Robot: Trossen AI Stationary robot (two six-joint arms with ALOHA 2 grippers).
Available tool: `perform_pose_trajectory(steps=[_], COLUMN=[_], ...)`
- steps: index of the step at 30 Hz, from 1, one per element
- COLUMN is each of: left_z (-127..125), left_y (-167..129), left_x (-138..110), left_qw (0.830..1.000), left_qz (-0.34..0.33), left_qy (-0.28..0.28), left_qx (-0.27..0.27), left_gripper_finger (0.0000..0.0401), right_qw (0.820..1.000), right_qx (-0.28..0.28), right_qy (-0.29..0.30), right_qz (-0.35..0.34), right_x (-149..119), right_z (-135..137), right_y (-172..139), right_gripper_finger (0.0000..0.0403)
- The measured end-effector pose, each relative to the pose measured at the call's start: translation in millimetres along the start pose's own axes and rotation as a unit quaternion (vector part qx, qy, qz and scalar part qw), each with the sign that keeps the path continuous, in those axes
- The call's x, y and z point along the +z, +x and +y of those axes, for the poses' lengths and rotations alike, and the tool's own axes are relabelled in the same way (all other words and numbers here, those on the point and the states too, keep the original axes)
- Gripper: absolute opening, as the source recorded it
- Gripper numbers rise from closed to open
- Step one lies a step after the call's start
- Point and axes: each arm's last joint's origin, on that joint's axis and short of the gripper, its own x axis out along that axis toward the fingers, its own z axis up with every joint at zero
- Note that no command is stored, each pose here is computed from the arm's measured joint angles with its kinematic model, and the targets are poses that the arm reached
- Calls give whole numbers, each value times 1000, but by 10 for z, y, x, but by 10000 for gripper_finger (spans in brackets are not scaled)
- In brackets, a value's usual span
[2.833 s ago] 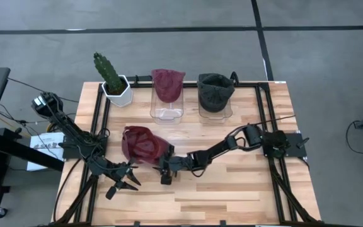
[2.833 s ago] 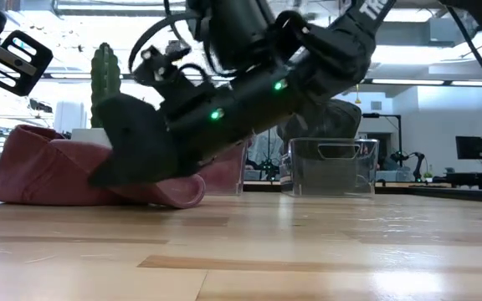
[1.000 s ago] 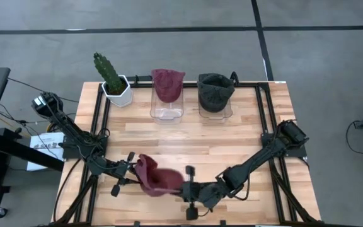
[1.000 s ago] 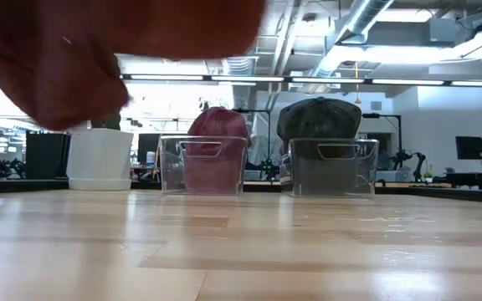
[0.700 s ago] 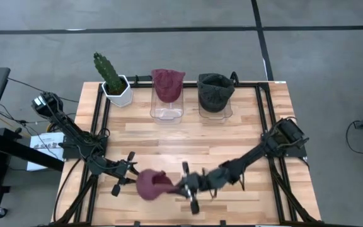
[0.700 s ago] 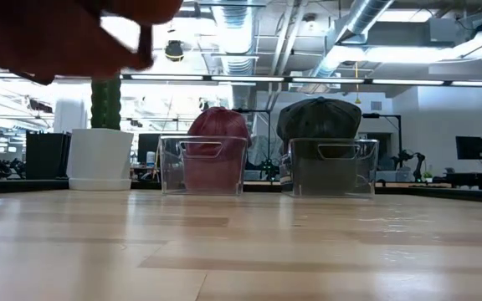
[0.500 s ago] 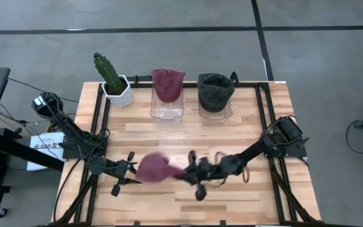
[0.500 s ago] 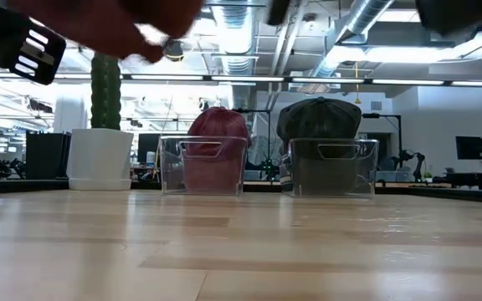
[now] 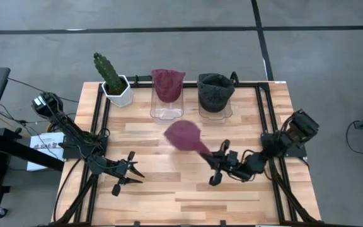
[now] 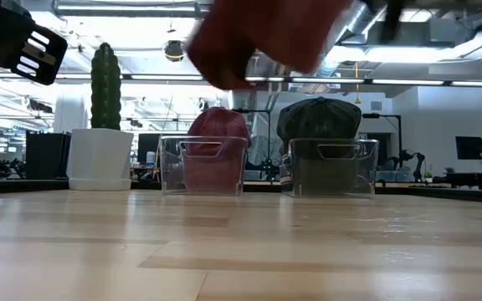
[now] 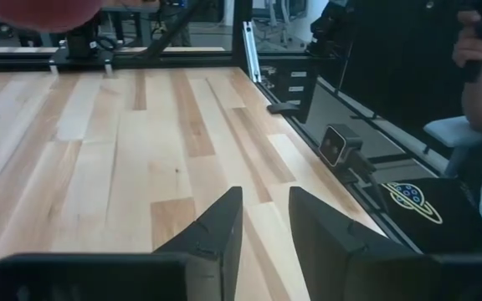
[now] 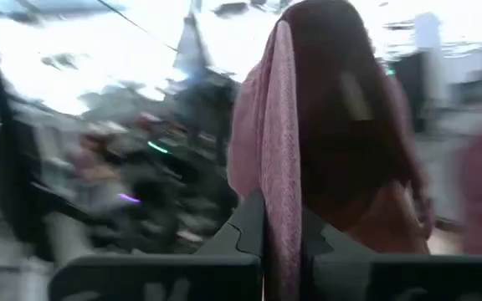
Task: Pick & Place hat
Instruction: Put the red cap into the transparent bin
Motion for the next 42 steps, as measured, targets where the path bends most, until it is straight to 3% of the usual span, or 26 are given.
perform_pose_trajectory(steps=[3, 6, 12, 16, 20, 24, 26, 27, 29, 32, 35, 36, 39, 42], left_z=[3, 4, 4, 15, 59, 81, 80, 79, 79, 74, 74, 74, 74, 75], left_y=[2, 2, 2, 7, 26, 34, 34, 33, 33, 34, 33, 33, 33, 34], left_x=[1, 1, 2, 5, 12, 14, 14, 14, 14, 13, 12, 12, 8, 4], left_qw=[1000, 1000, 1000, 1000, 1000, 1000, 1000, 1000, 1000, 1000, 1000, 1000, 1000, 1000], left_qz=[0, 0, -1, -2, -3, -3, -3, -3, -3, -2, -1, -1, 0, 0], left_qy=[0, 0, 0, 0, -3, -5, -5, -5, -5, -11, -20, -20, -20, -20], left_qx=[1, 2, 2, 5, 17, 23, 22, 22, 22, 14, 14, 13, 12, 12], left_gripper_finger=[97, 97, 97, 97, 97, 97, 97, 97, 97, 97, 97, 97, 97, 97], right_qw=[1000, 1000, 983, 963, 927, 854, 832, 831, 851, 893, 960, 971, 973, 965], right_qx=[-23, -9, 122, 182, 325, 501, 545, 549, 517, 423, 253, 203, 189, 191], right_qy=[-10, 6, 74, 60, 6, -52, -67, -76, -87, -83, -82, -58, -70, -70], right_qz=[16, 26, 118, 192, 187, 127, 83, 53, -25, -132, -93, -112, -115, -166], right_x=[16, 16, -216, -406, -478, -512, -495, -459, -334, -165, -43, 40, 109, 320], right_z=[-68, -203, -549, -562, -348, -48, 60, 91, 132, 133, 136, 122, 122, 154], right_y=[-154, -342, -619, -549, -310, -67, 65, 133, 273, 383, 459, 475, 557, 595], right_gripper_finger=[5, 3, 2, 1, 1, 2, 2, 2, 3, 3, 2, 2, 4, 6])
